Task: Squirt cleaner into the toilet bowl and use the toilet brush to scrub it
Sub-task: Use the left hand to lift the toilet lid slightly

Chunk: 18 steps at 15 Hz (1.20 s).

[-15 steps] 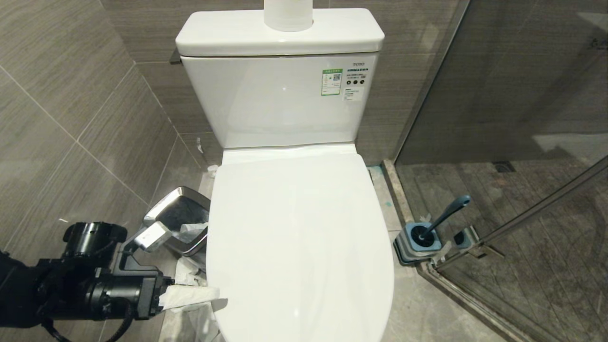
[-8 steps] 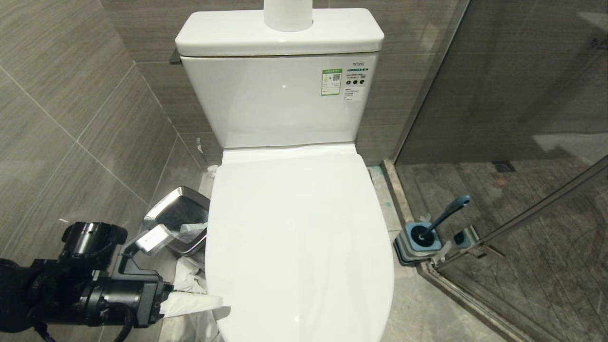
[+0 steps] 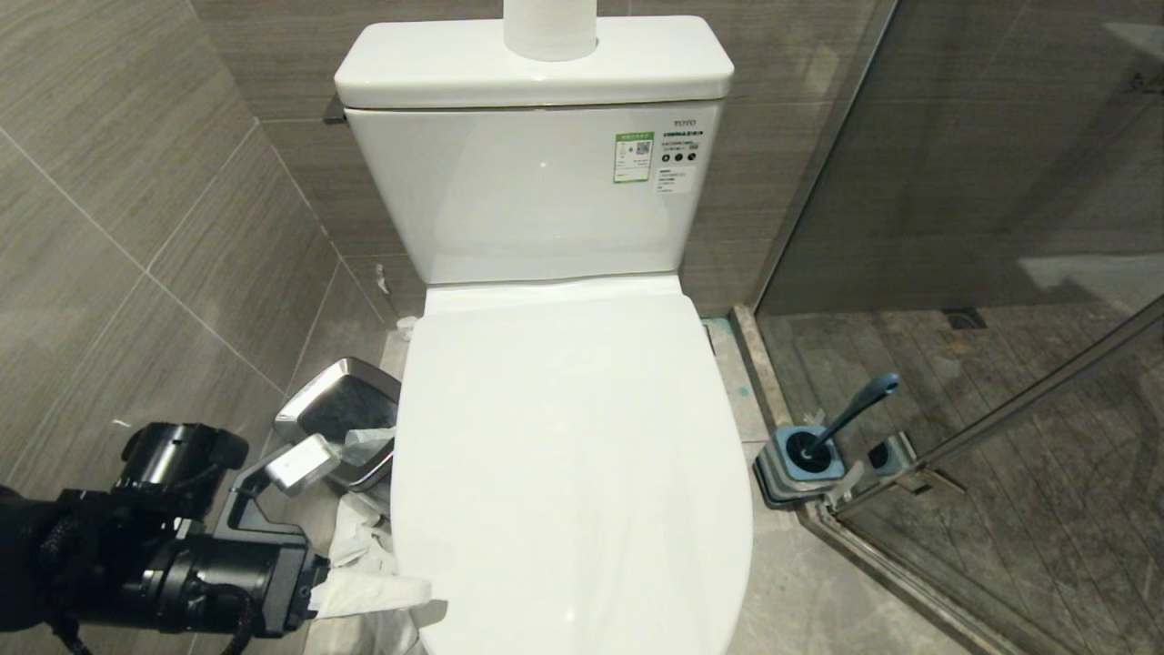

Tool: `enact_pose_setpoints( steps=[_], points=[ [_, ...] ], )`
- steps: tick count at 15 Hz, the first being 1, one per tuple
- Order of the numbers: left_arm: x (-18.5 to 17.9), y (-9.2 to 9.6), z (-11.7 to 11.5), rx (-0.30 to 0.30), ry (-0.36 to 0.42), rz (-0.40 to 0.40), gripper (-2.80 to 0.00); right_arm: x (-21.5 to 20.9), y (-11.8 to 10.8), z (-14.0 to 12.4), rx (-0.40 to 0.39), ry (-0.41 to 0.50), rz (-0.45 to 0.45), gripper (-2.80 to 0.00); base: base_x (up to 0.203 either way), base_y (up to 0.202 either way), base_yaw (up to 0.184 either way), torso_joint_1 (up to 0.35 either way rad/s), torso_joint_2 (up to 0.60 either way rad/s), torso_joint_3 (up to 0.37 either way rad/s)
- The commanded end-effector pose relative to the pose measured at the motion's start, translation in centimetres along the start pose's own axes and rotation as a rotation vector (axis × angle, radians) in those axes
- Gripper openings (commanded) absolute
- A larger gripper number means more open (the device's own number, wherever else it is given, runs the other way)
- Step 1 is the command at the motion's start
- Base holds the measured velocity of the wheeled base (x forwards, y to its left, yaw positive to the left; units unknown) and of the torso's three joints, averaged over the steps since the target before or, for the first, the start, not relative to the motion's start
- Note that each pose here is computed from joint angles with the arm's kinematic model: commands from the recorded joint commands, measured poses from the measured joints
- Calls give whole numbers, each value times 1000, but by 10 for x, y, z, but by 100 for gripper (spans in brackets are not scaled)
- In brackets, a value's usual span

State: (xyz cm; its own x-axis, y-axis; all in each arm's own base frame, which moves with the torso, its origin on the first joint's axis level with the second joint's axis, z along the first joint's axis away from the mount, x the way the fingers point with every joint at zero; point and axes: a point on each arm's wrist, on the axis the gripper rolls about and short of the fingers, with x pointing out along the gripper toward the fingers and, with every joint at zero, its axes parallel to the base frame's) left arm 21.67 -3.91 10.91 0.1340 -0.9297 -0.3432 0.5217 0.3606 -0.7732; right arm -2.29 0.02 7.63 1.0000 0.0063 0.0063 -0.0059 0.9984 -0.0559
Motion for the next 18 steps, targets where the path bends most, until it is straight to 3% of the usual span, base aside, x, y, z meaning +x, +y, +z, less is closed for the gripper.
enact_pose_setpoints(
  steps=[1, 5, 11, 18],
  points=[
    [-2, -4, 6, -9, -12, 5, 0, 0, 0, 0, -1, 0, 0, -280, 0, 0, 0, 0, 0, 0],
    [1, -10, 16, -91, -17, 18, 0, 0, 0, 0, -1, 2, 0, -280, 0, 0, 0, 0, 0, 0],
    [-3, -13, 17, -104, -34, 20, 0, 0, 0, 0, -1, 1, 0, -280, 0, 0, 0, 0, 0, 0],
    [-9, -17, 19, -222, -53, -48, 0, 0, 0, 0, -1, 0, 0, -280, 0, 0, 0, 0, 0, 0]
  ],
)
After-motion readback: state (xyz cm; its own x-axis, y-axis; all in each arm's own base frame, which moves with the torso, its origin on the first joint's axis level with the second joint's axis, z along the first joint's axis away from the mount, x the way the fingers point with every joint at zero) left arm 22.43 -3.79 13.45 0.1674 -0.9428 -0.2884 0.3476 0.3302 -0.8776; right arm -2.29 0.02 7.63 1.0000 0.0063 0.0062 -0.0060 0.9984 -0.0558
